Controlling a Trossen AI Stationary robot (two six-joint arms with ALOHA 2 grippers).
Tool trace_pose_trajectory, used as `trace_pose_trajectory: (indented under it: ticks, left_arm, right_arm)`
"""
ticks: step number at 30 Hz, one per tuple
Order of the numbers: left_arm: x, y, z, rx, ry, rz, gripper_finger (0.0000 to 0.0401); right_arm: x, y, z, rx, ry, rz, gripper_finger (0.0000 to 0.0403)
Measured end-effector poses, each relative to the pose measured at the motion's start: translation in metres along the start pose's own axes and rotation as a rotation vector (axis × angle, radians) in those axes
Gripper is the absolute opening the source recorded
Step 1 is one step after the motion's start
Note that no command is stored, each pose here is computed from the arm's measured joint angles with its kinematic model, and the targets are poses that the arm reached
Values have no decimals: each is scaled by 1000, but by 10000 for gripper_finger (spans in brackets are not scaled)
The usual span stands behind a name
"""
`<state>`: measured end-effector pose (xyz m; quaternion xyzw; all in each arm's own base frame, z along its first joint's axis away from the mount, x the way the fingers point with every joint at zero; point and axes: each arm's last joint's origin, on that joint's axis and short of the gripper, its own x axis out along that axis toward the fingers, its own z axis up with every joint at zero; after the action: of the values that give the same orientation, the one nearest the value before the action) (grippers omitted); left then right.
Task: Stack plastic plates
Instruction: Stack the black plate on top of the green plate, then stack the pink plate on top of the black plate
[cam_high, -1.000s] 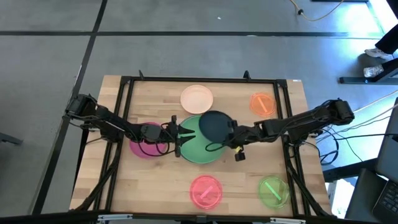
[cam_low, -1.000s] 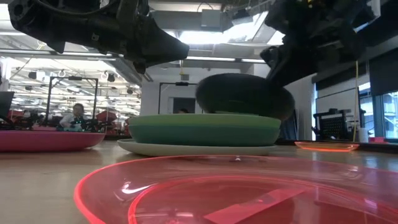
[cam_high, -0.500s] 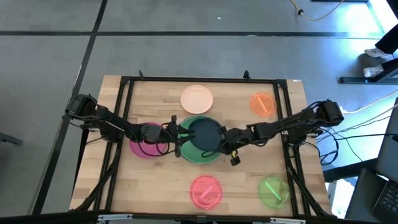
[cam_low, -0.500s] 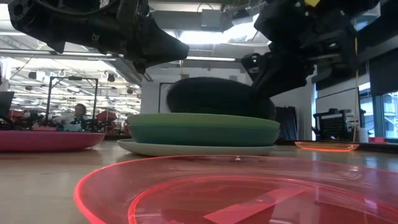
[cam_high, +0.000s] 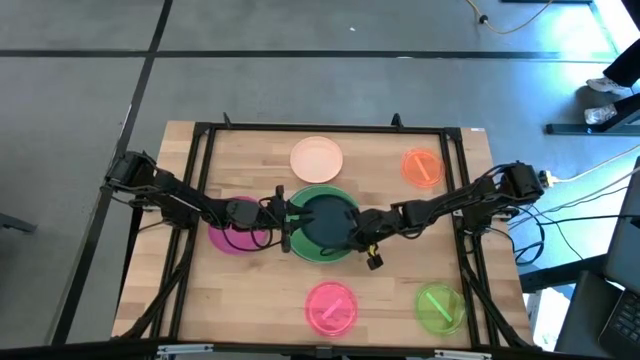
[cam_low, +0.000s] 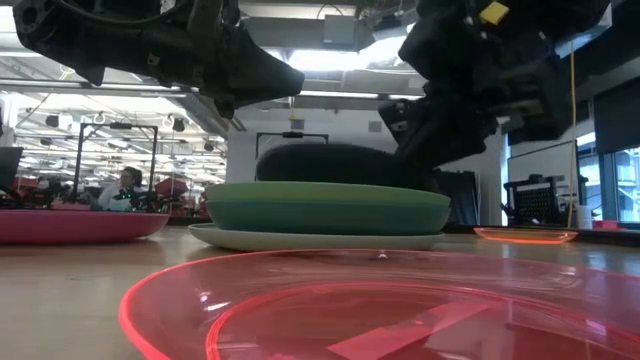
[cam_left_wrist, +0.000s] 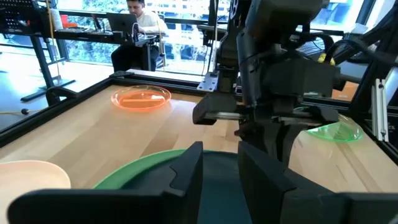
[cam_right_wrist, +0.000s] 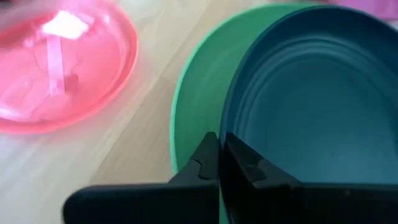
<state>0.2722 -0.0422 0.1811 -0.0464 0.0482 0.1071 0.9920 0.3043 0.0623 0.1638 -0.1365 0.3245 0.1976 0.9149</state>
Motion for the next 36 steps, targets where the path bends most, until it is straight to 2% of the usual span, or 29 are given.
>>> trace_pose_trajectory:
  ticks: [4, 13, 19, 25, 30, 33, 36]
  left_arm:
    - [0, 0, 0, 0, 0, 0, 94]
    - [0, 0, 0, 0, 0, 0, 94]
    - [0, 0, 0, 1, 1, 0, 94]
    - [-3, -5, -4, 77, 32, -12, 94]
    - [-4, -12, -6, 103, 72, 27, 94]
    - [1, -21, 0, 141, 189, 60, 94]
    - [9, -29, 19, 150, 363, 120, 94]
  right_arm:
    - [0, -1, 3, 9, -33, -8, 13]
    - [4, -2, 3, 20, -46, -24, 86]
    - [0, -1, 3, -5, -26, -16, 119]
    - [-52, 7, 14, -42, 3, 28, 122]
    - [-99, 22, 19, -54, -113, 22, 115]
    - [-116, 30, 6, -35, -145, -5, 115]
    - [-128, 35, -11, 8, -157, -78, 115]
